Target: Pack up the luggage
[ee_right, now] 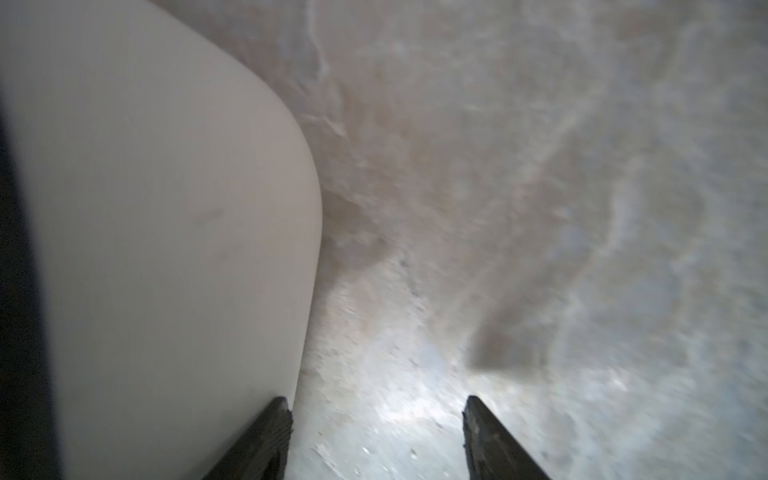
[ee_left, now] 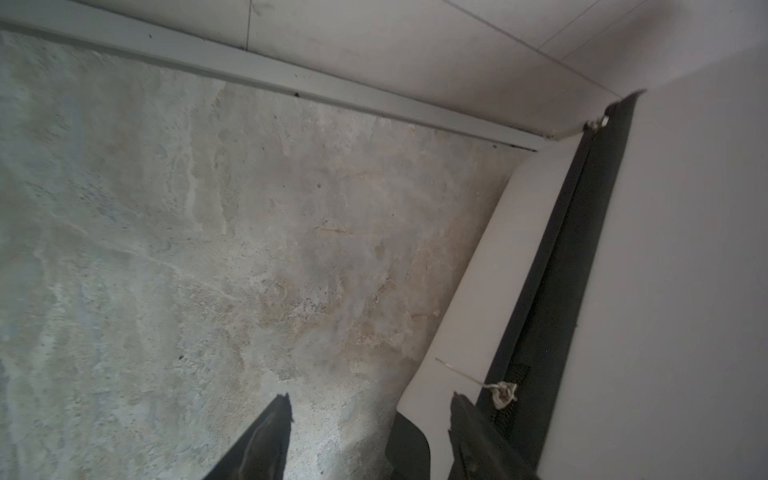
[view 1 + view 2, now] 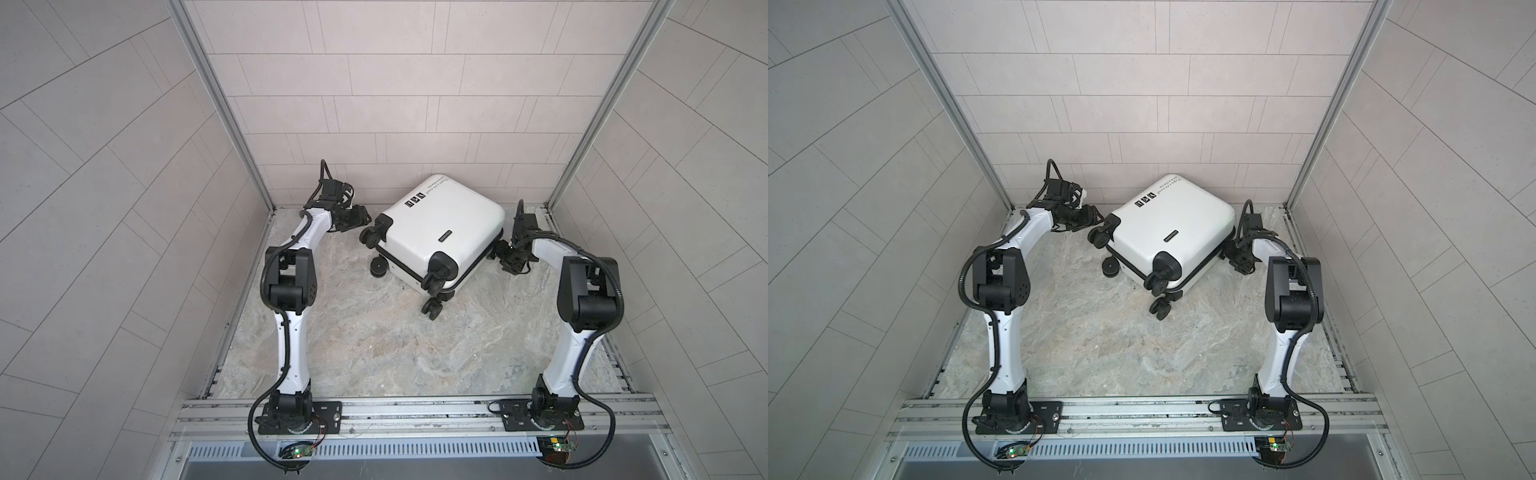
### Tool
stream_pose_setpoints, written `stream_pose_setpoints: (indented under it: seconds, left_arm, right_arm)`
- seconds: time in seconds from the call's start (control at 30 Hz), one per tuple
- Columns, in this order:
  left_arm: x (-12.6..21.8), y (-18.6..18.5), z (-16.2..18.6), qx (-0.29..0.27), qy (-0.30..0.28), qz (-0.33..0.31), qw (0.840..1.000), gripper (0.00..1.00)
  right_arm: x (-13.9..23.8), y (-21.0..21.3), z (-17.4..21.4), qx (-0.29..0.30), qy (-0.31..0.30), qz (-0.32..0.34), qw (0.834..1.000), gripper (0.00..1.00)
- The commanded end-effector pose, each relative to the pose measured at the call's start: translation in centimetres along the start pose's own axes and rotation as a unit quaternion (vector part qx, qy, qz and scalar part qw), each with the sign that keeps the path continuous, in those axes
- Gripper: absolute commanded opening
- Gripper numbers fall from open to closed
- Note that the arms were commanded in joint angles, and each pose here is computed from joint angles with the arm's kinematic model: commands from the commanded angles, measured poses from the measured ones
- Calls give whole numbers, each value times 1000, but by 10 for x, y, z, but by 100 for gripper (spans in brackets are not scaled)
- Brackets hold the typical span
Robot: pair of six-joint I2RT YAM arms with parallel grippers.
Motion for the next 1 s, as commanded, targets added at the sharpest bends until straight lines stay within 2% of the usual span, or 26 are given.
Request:
stream_pose_setpoints:
  seconds: [0.0,0.2,0.37,0.73,0.97]
  left_arm:
    - [12,-9,1,-32,14,8,999,66]
    - [15,-2,29,-23,38,11,999,65]
    - [26,-3,59,-13,58,18,998,63]
    - [40,-33,141,-33,64,39,997,62]
    - [61,-37,171,-31,49,34,998,61]
  right_arm:
    - [-6,45,-6,49,4,-42,998,68]
    - [-25,97,-7,105,30,-70,992,69]
    - [-30,114,0,133,38,-81,987,69]
    - [-14,92,27,159,43,-67,984,70]
    - [4,49,42,126,22,-50,990,73]
Point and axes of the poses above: each gripper's point midway between its finger pads, its own x axis back along the fingers, its own y axis along the line the jaws close on, z = x × y, the point moved 9 cm from there along x, back along the fingers, and after that the axes turned 6 degrees about x, right-handed, at the moved point
